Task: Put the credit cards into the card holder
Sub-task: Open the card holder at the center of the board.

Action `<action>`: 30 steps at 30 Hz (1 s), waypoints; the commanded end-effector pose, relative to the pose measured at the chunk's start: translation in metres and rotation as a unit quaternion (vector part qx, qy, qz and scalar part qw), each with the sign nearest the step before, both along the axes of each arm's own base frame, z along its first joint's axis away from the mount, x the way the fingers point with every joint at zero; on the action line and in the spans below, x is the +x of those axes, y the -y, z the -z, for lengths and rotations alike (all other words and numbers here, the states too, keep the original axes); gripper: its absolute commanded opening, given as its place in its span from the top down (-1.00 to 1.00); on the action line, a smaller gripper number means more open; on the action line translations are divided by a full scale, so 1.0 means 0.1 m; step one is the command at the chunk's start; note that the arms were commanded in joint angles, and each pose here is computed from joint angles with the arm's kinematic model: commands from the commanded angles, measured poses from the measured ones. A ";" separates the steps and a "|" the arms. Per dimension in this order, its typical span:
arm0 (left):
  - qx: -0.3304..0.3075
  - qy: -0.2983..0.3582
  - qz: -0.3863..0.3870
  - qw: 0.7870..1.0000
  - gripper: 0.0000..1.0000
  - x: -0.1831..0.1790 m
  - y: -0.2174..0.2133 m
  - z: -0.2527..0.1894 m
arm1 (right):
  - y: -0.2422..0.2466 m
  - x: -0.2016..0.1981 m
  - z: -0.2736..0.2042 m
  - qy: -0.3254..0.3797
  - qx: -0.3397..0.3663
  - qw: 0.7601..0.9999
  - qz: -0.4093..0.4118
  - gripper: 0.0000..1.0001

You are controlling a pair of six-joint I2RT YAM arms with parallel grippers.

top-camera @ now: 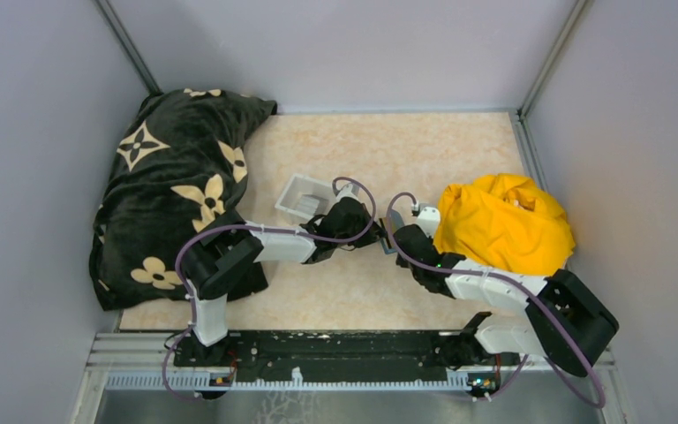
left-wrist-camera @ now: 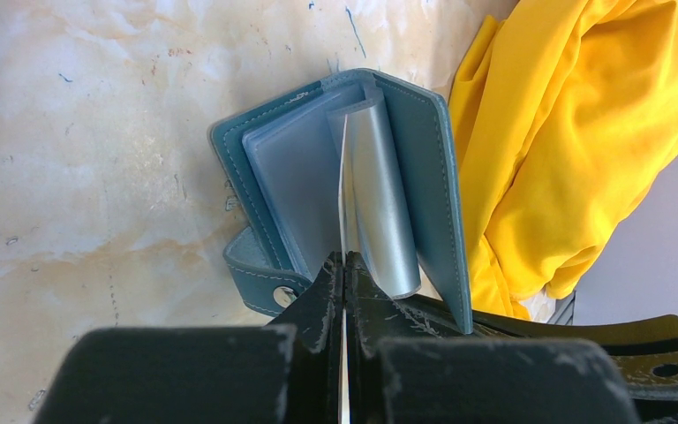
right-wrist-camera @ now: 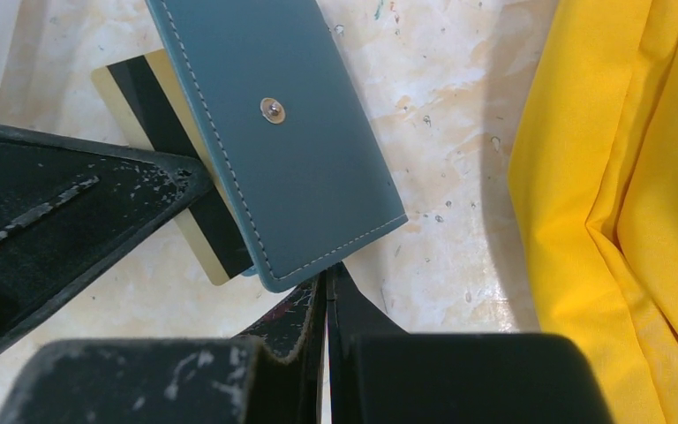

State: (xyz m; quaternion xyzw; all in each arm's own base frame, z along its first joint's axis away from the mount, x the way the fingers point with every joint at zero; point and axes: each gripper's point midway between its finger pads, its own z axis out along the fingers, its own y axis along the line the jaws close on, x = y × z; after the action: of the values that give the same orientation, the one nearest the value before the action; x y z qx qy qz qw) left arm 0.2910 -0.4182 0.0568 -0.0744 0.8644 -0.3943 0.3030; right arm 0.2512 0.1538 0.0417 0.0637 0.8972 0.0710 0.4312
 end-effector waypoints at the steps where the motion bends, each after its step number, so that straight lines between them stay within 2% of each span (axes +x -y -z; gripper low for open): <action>1: 0.015 -0.005 0.007 1.000 1.00 -0.03 -0.05 0.10 | -0.01 0.07 -0.03 0.023 -0.005 1.000 0.008 1.00; 15: 0.019 -0.007 0.005 1.000 1.00 -0.03 -0.09 0.12 | -0.04 0.18 -0.03 0.046 -0.004 0.999 0.014 1.00; 30: 0.027 -0.011 0.001 1.000 1.00 -0.05 -0.14 0.19 | 0.06 0.33 -0.42 0.129 0.022 0.990 0.050 1.00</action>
State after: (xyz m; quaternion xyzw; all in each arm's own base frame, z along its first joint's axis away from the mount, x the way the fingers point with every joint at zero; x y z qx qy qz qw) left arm 0.2904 -0.4132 0.0510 -0.0767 0.8676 -0.3886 0.3007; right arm 0.2699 0.1442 0.0572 0.0875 0.8610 0.0606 0.4974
